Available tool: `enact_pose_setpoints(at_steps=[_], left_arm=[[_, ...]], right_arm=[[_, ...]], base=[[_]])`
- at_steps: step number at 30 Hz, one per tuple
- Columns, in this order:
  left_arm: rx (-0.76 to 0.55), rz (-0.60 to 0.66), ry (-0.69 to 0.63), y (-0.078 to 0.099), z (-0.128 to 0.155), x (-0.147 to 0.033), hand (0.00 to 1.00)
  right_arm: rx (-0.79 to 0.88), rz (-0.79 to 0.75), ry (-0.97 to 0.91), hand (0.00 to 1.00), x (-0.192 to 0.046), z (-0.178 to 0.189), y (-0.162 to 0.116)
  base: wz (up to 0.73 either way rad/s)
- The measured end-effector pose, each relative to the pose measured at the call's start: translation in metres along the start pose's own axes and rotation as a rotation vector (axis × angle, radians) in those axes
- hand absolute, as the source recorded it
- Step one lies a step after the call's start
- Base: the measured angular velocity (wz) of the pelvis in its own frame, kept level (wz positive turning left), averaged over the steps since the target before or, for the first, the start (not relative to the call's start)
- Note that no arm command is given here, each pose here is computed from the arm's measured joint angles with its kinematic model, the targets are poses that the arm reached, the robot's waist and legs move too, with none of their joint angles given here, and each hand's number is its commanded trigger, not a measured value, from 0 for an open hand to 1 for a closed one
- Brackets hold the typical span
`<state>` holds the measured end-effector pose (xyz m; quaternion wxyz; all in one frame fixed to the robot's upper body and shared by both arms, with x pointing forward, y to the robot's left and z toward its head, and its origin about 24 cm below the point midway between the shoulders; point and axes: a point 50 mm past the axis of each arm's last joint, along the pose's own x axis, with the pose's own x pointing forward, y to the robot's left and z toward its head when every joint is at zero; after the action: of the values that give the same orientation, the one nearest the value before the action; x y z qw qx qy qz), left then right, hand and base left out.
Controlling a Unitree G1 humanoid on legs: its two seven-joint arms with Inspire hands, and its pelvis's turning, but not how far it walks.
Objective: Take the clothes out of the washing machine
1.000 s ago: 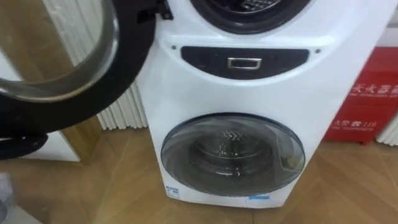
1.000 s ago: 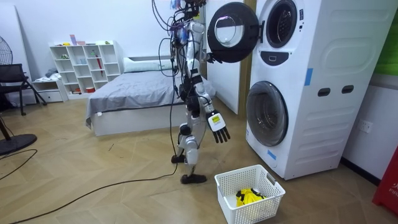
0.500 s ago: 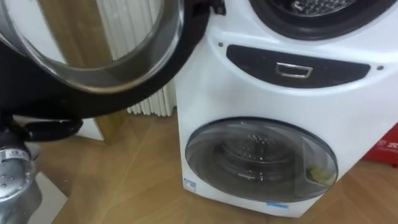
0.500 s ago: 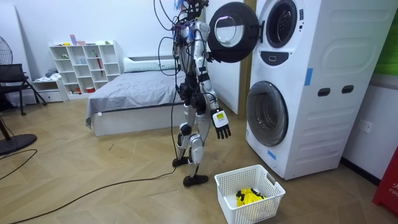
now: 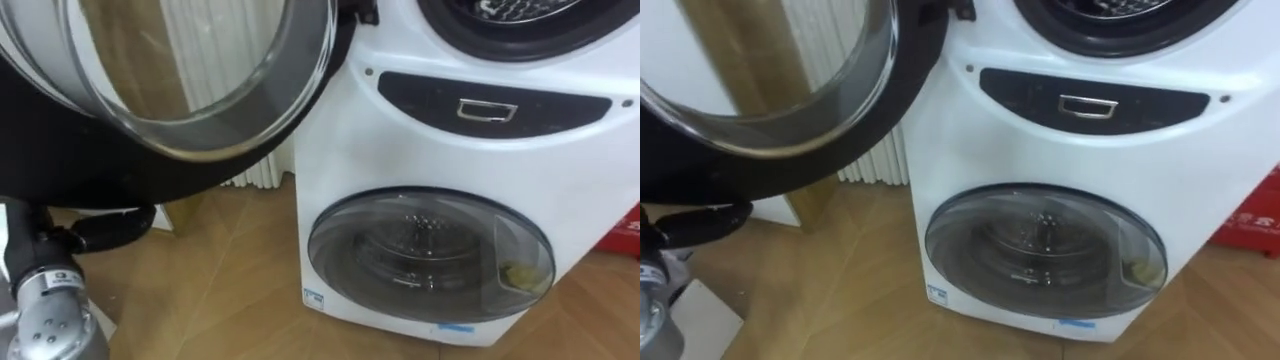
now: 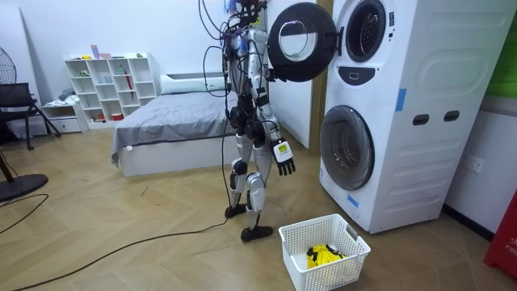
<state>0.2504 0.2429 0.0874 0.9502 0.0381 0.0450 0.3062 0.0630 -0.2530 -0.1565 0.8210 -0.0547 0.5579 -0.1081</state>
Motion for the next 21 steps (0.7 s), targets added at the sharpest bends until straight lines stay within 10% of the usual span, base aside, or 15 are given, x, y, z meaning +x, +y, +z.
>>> enact_pose_setpoints(at_steps=[13,21], left_arm=[[-0.028,-0.238,-0.017,-0.005,-0.034,-0.042,0.0],[0.013,-0.704,0.065,-0.048,-0.063,-0.084,0.0]], right_arm=[[-0.028,0.099,-0.062,0.0,0.004,0.021,0.017],[-0.036,0.135,-0.112,0.0,0.003,0.026,0.025]], base=[[-0.04],[-0.14]])
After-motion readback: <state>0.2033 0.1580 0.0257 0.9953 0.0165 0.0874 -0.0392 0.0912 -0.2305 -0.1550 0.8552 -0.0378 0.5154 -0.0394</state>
